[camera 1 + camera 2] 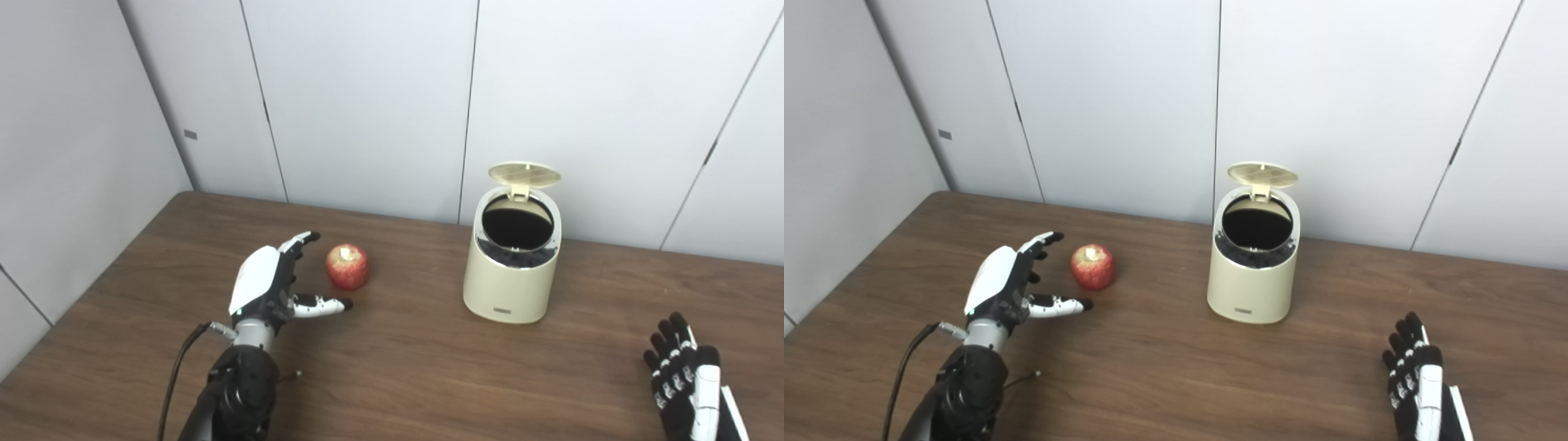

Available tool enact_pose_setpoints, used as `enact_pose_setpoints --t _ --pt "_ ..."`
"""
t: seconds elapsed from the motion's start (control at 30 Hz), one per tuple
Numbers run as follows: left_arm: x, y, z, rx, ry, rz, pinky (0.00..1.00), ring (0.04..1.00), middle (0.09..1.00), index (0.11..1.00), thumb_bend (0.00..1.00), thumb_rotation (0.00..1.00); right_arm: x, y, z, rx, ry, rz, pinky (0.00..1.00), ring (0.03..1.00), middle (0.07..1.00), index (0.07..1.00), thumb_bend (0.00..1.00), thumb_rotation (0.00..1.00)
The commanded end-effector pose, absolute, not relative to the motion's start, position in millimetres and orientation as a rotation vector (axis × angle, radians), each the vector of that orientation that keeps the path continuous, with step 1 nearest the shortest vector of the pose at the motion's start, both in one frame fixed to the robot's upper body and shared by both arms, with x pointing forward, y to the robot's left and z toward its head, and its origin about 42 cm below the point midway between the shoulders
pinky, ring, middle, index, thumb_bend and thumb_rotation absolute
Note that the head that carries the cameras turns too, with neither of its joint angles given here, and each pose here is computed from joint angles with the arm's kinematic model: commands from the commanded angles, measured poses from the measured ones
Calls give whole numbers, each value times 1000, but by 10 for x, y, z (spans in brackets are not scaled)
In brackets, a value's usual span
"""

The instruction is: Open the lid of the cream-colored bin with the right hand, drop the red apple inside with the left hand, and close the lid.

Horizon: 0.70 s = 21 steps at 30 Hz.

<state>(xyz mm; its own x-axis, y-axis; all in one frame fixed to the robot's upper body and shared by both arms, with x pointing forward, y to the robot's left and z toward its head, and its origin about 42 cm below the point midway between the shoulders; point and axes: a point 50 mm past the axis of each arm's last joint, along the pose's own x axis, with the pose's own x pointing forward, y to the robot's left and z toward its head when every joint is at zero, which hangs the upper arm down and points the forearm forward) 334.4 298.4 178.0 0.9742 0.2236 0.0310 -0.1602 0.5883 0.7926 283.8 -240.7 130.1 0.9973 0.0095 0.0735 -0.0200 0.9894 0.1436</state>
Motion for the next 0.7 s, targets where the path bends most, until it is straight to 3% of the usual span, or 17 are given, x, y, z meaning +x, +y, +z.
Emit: enact_pose_setpoints --t 0.0,0.43,0.67 --pt "3525 2987 1975 961 20 247 668 851 898 892 991 253 2927 -2388 1531 153 -157 33 1000 1000 1000 1000 654 1000" --pt "3988 2873 1958 949 48 213 664 830 892 889 978 227 2947 -2379 1588 148 -169 45 1000 1000 1000 1000 639 1000" --pt "4163 2822 2008 944 59 202 719 867 902 891 963 196 2958 -2369 1572 146 -168 50 1000 1000 1000 1000 635 1000"
